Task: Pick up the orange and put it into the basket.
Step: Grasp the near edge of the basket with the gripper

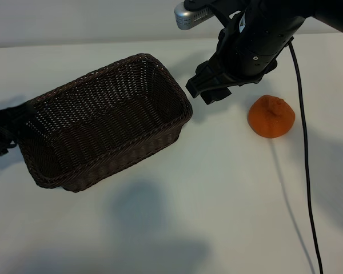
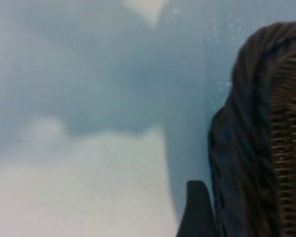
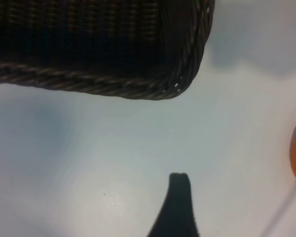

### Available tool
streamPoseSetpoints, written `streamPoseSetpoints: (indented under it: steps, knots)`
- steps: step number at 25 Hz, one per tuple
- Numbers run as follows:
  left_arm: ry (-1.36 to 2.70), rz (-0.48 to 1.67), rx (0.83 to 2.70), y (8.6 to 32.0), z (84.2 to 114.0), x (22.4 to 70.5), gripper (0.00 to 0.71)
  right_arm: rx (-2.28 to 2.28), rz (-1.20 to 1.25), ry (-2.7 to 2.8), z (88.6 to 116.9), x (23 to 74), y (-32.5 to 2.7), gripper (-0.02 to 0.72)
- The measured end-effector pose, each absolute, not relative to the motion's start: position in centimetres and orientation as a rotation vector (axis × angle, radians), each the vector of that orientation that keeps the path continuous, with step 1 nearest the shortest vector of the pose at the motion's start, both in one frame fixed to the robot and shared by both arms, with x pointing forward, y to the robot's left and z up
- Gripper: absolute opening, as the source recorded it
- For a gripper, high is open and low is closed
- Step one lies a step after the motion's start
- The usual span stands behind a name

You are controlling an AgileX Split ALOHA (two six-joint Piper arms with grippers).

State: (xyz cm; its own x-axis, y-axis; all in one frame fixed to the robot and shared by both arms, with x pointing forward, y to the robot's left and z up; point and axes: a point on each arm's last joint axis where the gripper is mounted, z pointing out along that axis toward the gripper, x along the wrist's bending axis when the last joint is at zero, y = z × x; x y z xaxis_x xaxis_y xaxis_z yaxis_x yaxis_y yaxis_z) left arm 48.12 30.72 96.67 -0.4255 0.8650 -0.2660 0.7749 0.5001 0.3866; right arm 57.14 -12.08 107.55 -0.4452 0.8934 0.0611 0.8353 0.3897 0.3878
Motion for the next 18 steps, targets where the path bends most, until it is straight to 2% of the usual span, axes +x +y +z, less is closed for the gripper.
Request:
streamPoseSetpoints:
  steps: [14, 16, 18]
  knots:
    - [2.462, 0.18, 1.314, 30.8, 90.7, 50.1, 0.544, 1.559, 0.551, 2.484, 107.6, 57.1, -12.1, 0.594]
    - [2.465, 0.177, 1.3, 30.8, 90.6, 50.1, 0.502, 1.559, 0.551, 2.484, 107.6, 57.1, -12.1, 0.594]
    - [2.469, 0.171, 1.275, 30.7, 90.6, 50.2, 0.408, 1.559, 0.551, 2.484, 107.6, 57.1, -12.1, 0.594]
